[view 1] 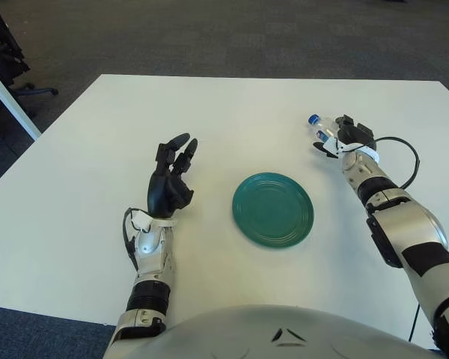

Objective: Put the bottle into the plate.

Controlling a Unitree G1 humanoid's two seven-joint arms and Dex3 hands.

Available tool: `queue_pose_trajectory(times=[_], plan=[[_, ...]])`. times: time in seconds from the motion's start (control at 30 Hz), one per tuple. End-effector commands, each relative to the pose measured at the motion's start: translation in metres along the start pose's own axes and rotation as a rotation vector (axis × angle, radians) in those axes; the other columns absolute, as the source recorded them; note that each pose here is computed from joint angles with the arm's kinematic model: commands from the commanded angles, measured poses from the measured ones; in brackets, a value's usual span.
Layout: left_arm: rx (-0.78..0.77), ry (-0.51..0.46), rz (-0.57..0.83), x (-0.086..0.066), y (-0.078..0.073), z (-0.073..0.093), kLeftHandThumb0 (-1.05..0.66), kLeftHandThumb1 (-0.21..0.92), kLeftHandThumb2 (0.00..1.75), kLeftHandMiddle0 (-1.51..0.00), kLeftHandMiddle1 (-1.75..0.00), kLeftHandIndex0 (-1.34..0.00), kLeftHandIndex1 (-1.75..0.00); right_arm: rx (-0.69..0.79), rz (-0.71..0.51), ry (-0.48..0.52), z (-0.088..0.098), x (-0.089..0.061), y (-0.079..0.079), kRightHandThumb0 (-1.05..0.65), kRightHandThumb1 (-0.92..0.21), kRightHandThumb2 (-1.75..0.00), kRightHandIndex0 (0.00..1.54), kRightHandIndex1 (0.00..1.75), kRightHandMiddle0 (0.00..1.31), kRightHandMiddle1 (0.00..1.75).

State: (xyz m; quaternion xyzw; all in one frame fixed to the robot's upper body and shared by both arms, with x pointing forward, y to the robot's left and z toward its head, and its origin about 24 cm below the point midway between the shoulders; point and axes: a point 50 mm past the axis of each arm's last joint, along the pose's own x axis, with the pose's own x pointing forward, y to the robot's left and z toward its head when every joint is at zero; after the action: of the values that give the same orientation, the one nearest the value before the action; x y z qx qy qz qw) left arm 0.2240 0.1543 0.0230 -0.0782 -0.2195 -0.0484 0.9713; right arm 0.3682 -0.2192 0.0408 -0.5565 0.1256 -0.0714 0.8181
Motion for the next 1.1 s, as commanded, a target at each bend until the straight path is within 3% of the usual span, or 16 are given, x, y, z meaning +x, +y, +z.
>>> queue_pose_trajectory(times=[0.0, 0.1, 0.17, 0.27, 0.3, 0.33, 0.37, 0.43, 0.47, 0.5, 0.53, 0.67, 1.07], plan=[[-0.062, 0.175, 0.111, -0.049, 0.0, -0.022, -0.7, 0.92, 1.01, -0.46, -0.03, 0.0, -0.92, -0.012, -0.004, -0.009, -0.003, -0.001, 0.0, -1.05, -0.92, -0.32, 0.38, 0.11, 0.0, 0.91], [-0.065, 0.173, 0.116, -0.049, -0.001, -0.022, -0.7, 0.92, 1.01, -0.47, -0.03, 0.0, -0.93, -0.016, -0.014, -0.015, -0.006, -0.002, 0.0, -1.03, -0.92, -0.28, 0.4, 0.14, 0.0, 1.08], [-0.067, 0.17, 0.119, -0.049, -0.001, -0.021, -0.71, 0.92, 1.01, -0.47, -0.03, 0.0, -0.93, -0.02, -0.019, -0.02, -0.007, -0.002, 0.001, -1.0, -0.92, -0.25, 0.38, 0.27, 0.0, 1.23], [-0.071, 0.167, 0.123, -0.05, -0.002, -0.021, -0.72, 0.92, 1.01, -0.48, -0.04, 0.0, -0.94, -0.023, -0.024, -0.025, -0.008, -0.002, 0.0, -0.89, -0.92, -0.16, 0.31, 0.75, 0.0, 1.5], [-0.074, 0.166, 0.125, -0.05, -0.002, -0.021, -0.71, 0.92, 1.01, -0.48, -0.04, 0.0, -0.95, -0.023, -0.028, -0.027, -0.009, -0.002, -0.001, -0.87, -0.92, -0.15, 0.3, 0.83, 0.0, 1.54], [-0.076, 0.166, 0.127, -0.05, -0.001, -0.021, -0.71, 0.92, 1.0, -0.48, -0.04, 0.0, -0.95, -0.023, -0.031, -0.028, -0.009, -0.002, -0.001, -0.82, -0.91, -0.14, 0.36, 1.04, 0.07, 1.61], [-0.08, 0.165, 0.128, -0.05, -0.002, -0.02, -0.71, 0.92, 1.0, -0.49, -0.04, 0.0, -0.96, -0.02, -0.035, -0.032, -0.01, -0.002, -0.002, -0.8, -0.9, -0.13, 0.38, 1.11, 0.09, 1.64], [-0.086, 0.164, 0.13, -0.05, -0.002, -0.02, -0.7, 0.92, 1.0, -0.49, -0.04, 0.0, -0.96, -0.012, -0.041, -0.038, -0.011, -0.002, -0.003, -0.7, -0.88, -0.12, 0.46, 1.37, 0.28, 1.7], [-0.089, 0.164, 0.131, -0.05, -0.002, -0.02, -0.7, 0.92, 1.0, -0.49, -0.04, 0.0, -0.97, -0.008, -0.043, -0.041, -0.011, -0.002, -0.003, -0.65, -0.81, -0.31, 0.47, 1.45, 0.32, 1.7], [-0.091, 0.164, 0.131, -0.051, -0.002, -0.02, -0.7, 0.92, 1.0, -0.49, -0.04, 0.0, -0.97, -0.002, -0.045, -0.043, -0.012, -0.002, -0.003, -0.58, -0.66, -0.62, 0.49, 1.55, 0.4, 1.72], [-0.093, 0.163, 0.131, -0.051, -0.002, -0.02, -0.7, 0.92, 1.0, -0.49, -0.04, 0.0, -0.97, 0.003, -0.046, -0.044, -0.012, -0.002, -0.004, -0.37, -0.52, -0.85, 0.59, 1.49, 0.44, 1.73], [-0.1, 0.164, 0.137, -0.051, -0.002, -0.02, -0.7, 0.92, 1.0, -0.5, -0.05, 0.0, -0.98, 0.074, -0.066, -0.042, -0.013, -0.003, -0.005, -0.08, -0.27, -1.26, 0.73, 1.49, 0.51, 1.74], [-0.123, 0.16, 0.152, -0.051, -0.002, -0.021, -0.71, 0.92, 0.98, -0.52, -0.06, 0.0, -1.01, 0.144, -0.103, -0.032, -0.014, -0.003, -0.008, -0.01, -0.07, -1.55, 0.84, 1.58, 0.6, 1.75]])
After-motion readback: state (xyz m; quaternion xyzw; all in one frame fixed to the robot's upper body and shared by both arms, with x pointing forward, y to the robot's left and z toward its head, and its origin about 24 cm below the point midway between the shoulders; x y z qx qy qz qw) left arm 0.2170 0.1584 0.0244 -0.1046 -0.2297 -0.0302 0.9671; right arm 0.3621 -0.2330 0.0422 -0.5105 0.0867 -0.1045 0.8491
